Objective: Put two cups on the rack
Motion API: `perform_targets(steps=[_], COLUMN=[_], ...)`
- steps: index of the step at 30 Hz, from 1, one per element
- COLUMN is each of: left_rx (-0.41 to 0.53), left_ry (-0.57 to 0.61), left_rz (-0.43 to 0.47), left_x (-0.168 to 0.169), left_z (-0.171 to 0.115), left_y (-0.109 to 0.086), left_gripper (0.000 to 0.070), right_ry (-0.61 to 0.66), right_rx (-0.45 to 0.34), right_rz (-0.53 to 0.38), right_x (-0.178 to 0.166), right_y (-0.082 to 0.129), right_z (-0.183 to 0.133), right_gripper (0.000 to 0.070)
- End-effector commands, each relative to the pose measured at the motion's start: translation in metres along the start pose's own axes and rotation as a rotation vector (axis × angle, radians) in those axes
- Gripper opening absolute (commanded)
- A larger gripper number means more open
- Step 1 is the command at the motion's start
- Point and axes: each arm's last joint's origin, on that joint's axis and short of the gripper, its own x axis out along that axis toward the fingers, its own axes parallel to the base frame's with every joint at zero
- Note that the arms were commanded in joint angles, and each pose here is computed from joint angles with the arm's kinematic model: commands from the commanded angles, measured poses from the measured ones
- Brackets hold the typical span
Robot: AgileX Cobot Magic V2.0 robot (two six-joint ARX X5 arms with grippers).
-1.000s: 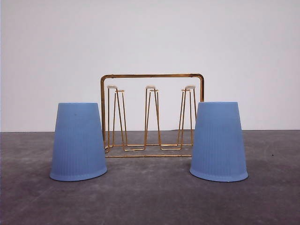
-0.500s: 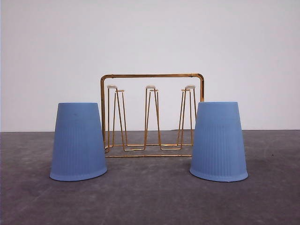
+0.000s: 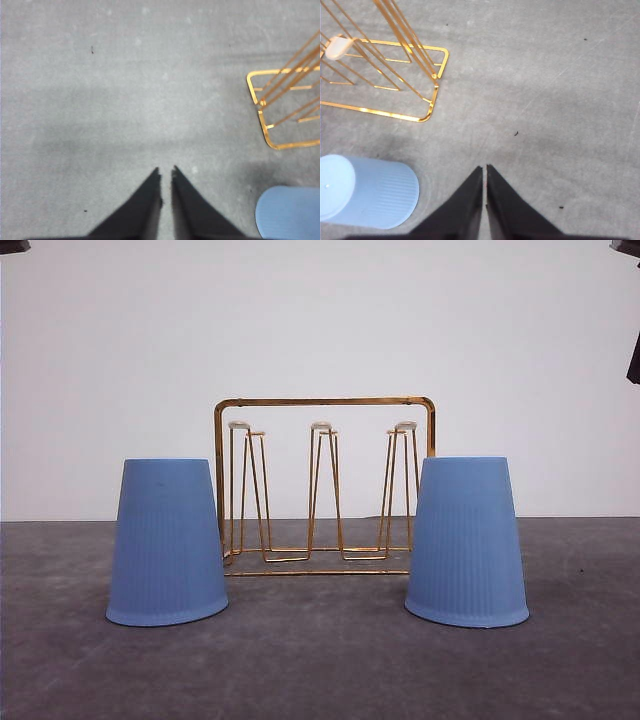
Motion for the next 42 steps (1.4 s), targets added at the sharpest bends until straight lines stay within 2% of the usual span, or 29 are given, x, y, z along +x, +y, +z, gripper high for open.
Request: perform_targets(steps=[1,2,3,5,6,7,10,14,18,24,29,32,39,42], left_rx=[0.020,0.019,0.017,0.015,0.009,0.000,-0.013,-0.018,0.035,0.127,0.172,0.190,0.203,0.193], left_ry=[-0.021,-0.021,-0.019,-0.017,-0.018,-0.018,-0.015,0.017,0.091,0.174,0.222,0.262,0.337,0.343], left_rz=[-0.004,-0.004,-0.004,-0.005,-0.005,-0.007,-0.041,-0.162,-0.263,-0.344,-0.383,-0.383,-0.377,-0.362], left_x=[-0.002,-0.002,-0.002,-0.002,-0.002,-0.002,-0.001,0.008,0.028,0.060,0.079,0.089,0.106,0.108], left_z=[0.006,0.006,0.006,0.006,0.006,0.006,0.006,0.006,0.003,-0.004,-0.012,-0.018,-0.028,-0.029], left_y=[-0.001,-0.001,-0.001,-0.001,-0.001,-0.001,-0.004,-0.019,-0.048,-0.089,-0.113,-0.120,-0.130,-0.130], left_gripper=[0.0260,0.0353,0.0456,0.0592,0.0603,0.0608,0.0608,0.0608,0.0609,0.0609,0.0609,0.0609,0.0606,0.0584], right_ry=[-0.012,-0.009,-0.006,-0.003,-0.004,-0.004,-0.007,-0.016,-0.022,-0.022,-0.022,-0.022,-0.022,-0.022], right_rx=[-0.017,-0.016,-0.016,-0.015,-0.015,-0.015,-0.016,-0.016,-0.018,-0.019,-0.019,-0.019,-0.019,-0.019], right_rz=[0.001,0.001,0.001,0.001,0.001,0.001,0.001,0.001,0.001,0.002,0.002,0.002,0.002,0.002], right_x=[-0.002,-0.002,-0.002,-0.002,-0.002,-0.002,-0.002,-0.002,-0.002,-0.002,-0.002,-0.002,-0.002,-0.002], right_y=[0.001,0.001,0.001,0.001,0.001,0.001,0.001,0.001,0.001,0.001,0.001,0.001,0.001,0.001], right_z=[0.004,0.004,0.004,0.003,0.003,0.003,0.004,0.005,0.005,0.005,0.005,0.005,0.005,0.005], right_gripper=[0.0184,0.0275,0.0407,0.0591,0.0645,0.0670,0.0673,0.0673,0.0673,0.0673,0.0673,0.0673,0.0673,0.0673])
